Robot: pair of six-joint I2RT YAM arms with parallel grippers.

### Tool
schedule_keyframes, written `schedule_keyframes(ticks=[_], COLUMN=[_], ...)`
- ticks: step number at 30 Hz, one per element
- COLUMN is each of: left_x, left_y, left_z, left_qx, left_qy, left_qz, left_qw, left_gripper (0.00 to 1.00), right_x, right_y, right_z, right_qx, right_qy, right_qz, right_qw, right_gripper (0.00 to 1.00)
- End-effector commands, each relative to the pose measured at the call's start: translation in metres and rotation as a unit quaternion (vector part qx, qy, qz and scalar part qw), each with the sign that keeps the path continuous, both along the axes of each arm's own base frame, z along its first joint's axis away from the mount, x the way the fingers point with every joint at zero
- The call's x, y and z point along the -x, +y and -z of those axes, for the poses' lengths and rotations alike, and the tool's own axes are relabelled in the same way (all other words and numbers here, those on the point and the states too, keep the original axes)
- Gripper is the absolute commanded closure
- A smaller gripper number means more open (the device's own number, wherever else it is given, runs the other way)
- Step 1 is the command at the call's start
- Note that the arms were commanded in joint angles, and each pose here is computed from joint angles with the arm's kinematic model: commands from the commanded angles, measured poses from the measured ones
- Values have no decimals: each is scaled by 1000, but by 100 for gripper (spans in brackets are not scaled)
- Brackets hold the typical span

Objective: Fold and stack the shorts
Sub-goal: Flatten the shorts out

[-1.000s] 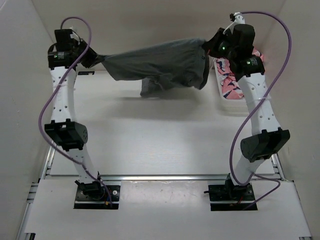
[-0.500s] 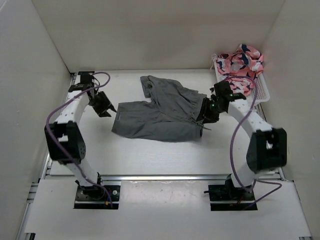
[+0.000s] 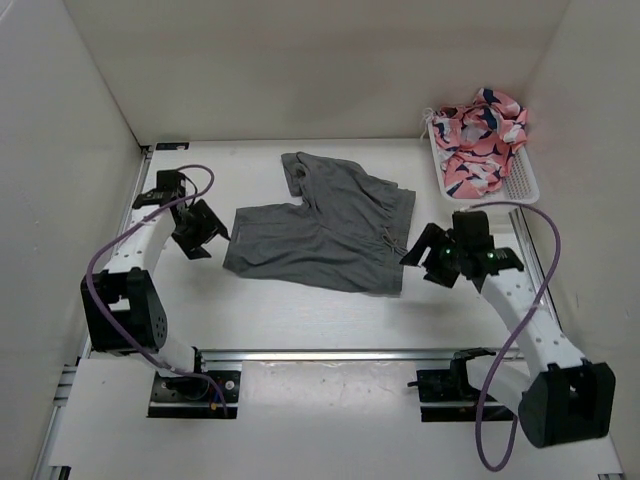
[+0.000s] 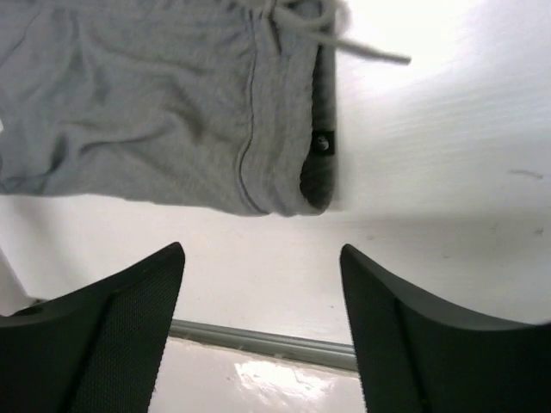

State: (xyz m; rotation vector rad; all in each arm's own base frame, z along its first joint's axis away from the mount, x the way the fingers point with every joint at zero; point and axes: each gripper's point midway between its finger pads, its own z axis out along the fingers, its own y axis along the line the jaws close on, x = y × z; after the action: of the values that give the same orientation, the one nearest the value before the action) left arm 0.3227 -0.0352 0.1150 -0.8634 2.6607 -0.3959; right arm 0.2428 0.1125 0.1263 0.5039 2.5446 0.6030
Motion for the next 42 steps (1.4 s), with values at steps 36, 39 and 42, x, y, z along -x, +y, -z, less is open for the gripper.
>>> schedule_keyframes(ticks=[36,39,42], left_x=[-40,-28,-25], left_y=[-17,-28,-45], left_z=[30,28,28], left_qx=[19,25,27], left_qy=[5,7,8], left_qz=[-10,1,19], left_qw=[1000,1000,999], left_gripper=[90,90,90], right_x=[-47,-46,-36], right_y=[7,8,29], right_z=[60,65,68], right_qx=[47,22,-24], right_qy=[80,125,152], right_qz=[148,130,110], right_qw=[985,983,982], right_gripper=[87,40,21])
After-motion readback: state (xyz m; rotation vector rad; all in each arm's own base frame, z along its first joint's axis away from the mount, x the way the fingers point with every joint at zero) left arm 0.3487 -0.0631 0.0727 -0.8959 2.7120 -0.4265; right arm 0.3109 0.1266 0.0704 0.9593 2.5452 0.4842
